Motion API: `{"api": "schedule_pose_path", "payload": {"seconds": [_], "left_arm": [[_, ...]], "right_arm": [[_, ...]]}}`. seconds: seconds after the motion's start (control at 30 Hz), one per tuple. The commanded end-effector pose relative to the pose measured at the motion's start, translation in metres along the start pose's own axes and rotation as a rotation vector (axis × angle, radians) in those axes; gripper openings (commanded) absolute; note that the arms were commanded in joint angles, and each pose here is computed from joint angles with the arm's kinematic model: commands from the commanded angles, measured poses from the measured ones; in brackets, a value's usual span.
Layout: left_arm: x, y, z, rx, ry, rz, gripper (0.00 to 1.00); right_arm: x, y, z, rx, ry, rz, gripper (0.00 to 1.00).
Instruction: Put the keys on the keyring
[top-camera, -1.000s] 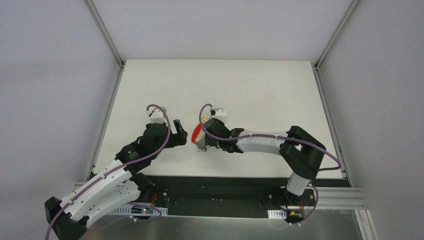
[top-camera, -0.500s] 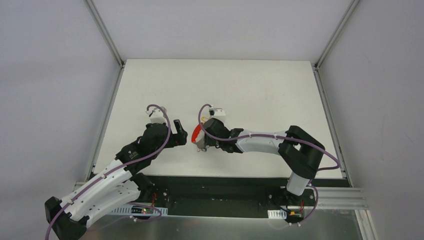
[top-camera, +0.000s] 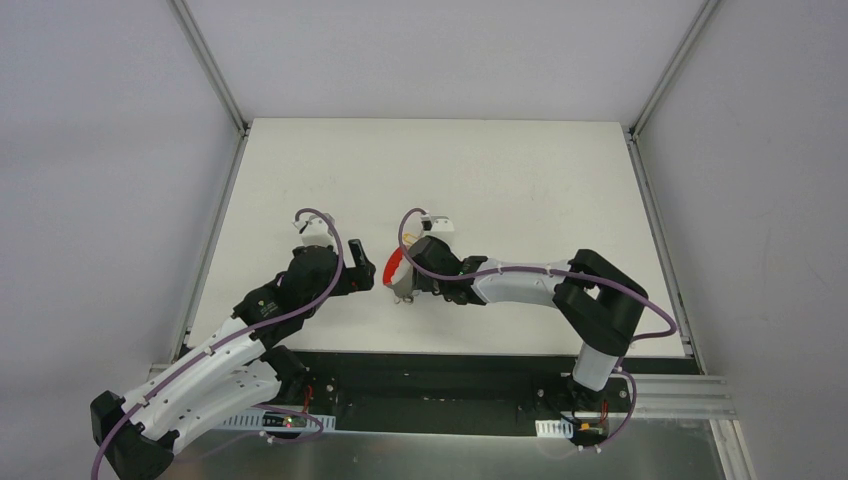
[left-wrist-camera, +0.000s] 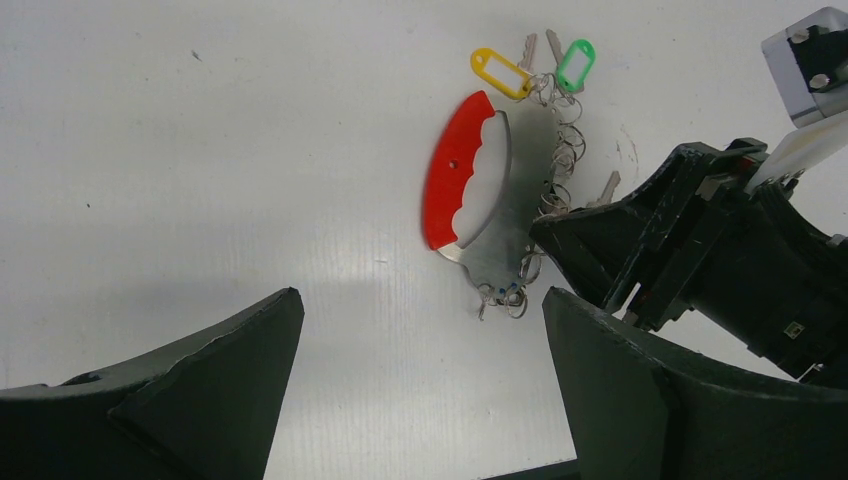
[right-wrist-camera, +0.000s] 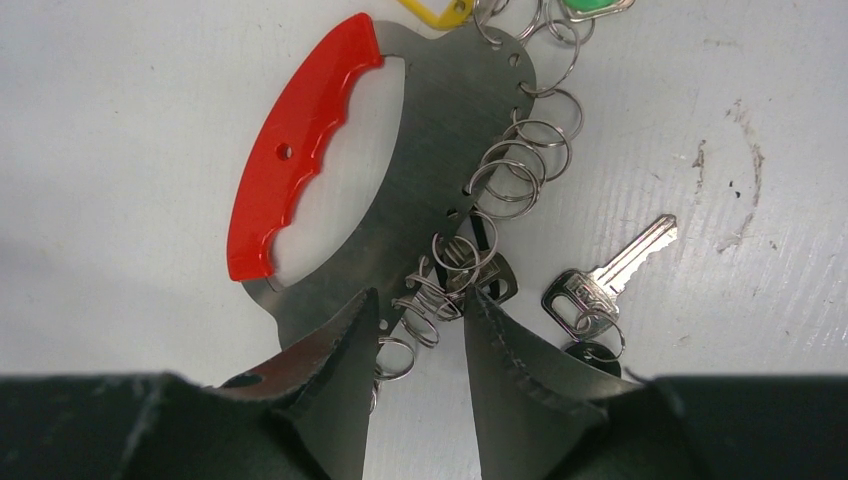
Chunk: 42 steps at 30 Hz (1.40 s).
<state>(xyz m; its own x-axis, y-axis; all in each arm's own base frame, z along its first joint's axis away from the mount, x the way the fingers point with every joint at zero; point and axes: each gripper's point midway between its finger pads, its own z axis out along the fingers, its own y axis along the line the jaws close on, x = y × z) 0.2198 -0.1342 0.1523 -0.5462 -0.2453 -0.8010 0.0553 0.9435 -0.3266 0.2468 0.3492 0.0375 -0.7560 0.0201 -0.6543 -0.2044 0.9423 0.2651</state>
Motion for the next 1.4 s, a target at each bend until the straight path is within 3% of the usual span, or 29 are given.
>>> {"api": "schedule_pose_path", "payload": {"seconds": [0.0,0.27,0.67,0.97,1.37], "left_arm": [[-0.011,-0.003,-0.002,0.005,-0.027,-0.013,0.91],[-0.01,-0.002,-0.003,0.004,-0.027,-0.015,0.91],[-0.01,-0.004,-0.006,0.025,-0.031,-0.026,0.91],[-0.021,-0.037,-0.025,0.193,-0.008,-0.047,0.9],[-0.027,-0.106,-0.076,0.582,0.119,0.022,0.91]], "right_arm": [[0.004,0.002,0.005,-0.005,0.011,-0.004,0.39],[0.006,0.003,0.004,-0.016,0.021,-0.004,0.37],[0.004,0.013,-0.017,-0.039,-0.007,-0.049,0.0],[-0.021,0.025,-0.08,-0.144,-0.07,-0.097,0.0],[-0.03,0.04,-0.187,-0.456,0.004,-0.281,0.0]]}}
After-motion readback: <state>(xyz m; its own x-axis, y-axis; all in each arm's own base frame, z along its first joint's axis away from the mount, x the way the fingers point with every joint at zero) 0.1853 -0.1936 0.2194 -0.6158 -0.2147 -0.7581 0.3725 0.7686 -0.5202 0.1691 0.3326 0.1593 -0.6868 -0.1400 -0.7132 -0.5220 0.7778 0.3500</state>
